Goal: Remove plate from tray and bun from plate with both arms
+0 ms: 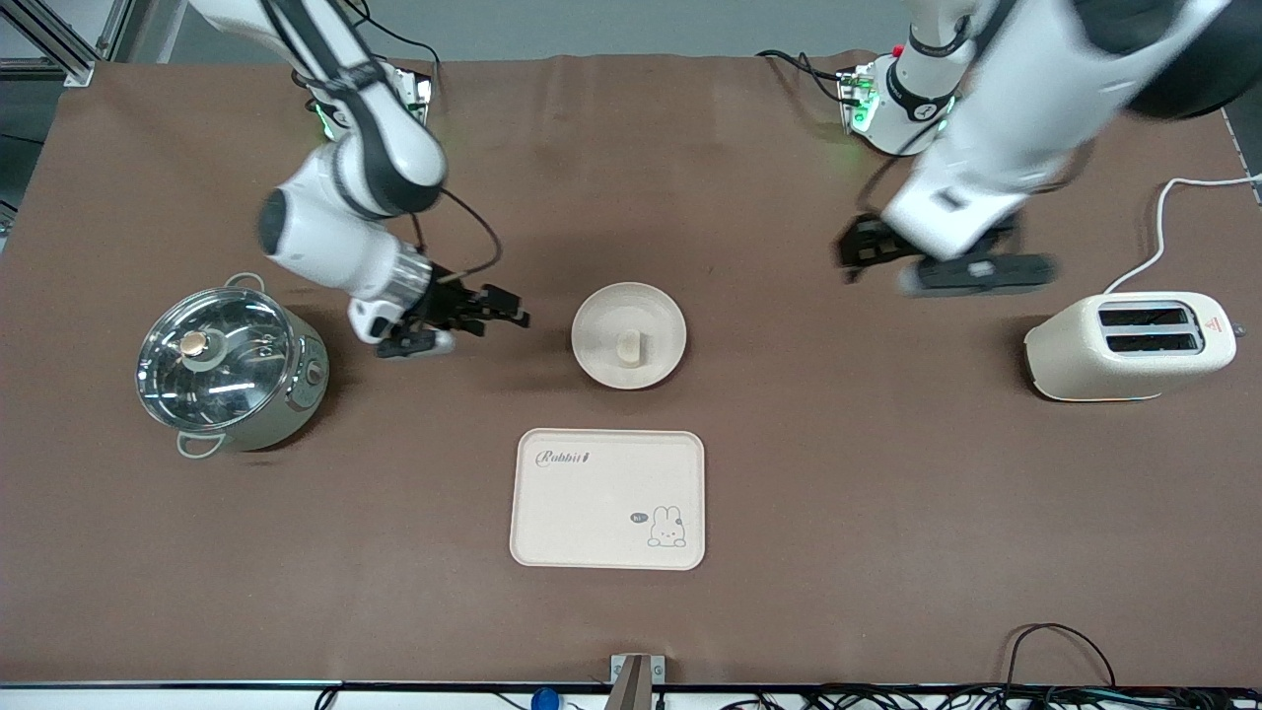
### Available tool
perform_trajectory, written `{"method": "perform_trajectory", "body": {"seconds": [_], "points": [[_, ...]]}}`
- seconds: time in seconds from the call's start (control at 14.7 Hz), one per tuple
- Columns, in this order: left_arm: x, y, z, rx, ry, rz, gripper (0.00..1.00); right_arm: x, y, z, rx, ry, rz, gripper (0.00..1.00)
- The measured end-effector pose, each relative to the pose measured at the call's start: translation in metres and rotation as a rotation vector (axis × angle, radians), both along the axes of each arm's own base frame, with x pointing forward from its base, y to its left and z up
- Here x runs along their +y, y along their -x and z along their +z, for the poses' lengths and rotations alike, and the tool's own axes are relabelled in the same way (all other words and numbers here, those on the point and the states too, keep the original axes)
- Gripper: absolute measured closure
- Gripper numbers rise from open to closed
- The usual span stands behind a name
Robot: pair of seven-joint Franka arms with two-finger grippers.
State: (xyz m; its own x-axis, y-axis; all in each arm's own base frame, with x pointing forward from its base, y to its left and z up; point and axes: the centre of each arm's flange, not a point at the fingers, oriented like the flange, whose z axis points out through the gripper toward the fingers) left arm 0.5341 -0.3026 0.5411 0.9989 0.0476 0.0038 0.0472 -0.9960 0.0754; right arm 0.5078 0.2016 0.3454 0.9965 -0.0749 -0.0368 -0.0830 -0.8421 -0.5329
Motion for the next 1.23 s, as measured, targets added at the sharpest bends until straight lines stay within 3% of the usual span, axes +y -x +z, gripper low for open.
{"method": "perform_trajectory", "body": {"seconds": [0.14,0.27,0.41,0.61,0.95,1.23], "points": [[-0.06,-0.004,-0.063,0.007,0.032,0.017,0.0,-0.066,-0.007,0.029,-0.009,0.089,0.028,0.0],[-0.109,0.0,-0.134,-0.021,-0.007,0.041,0.0,-0.119,-0.009,0.06,0.003,0.177,0.061,0.0],[-0.153,0.015,-0.202,-0.06,-0.042,0.079,0.0,-0.161,-0.014,0.106,0.01,0.276,0.103,0.0],[-0.195,0.037,-0.277,-0.062,-0.001,0.143,0.0,-0.198,-0.022,0.196,-0.006,0.4,0.14,0.0],[-0.217,0.053,-0.313,-0.043,0.051,0.156,0.0,-0.238,-0.009,0.304,-0.017,0.497,0.119,0.0],[-0.234,0.074,-0.326,-0.027,0.047,0.157,0.02,-0.227,-0.009,0.347,-0.076,0.6,0.143,0.0]]}}
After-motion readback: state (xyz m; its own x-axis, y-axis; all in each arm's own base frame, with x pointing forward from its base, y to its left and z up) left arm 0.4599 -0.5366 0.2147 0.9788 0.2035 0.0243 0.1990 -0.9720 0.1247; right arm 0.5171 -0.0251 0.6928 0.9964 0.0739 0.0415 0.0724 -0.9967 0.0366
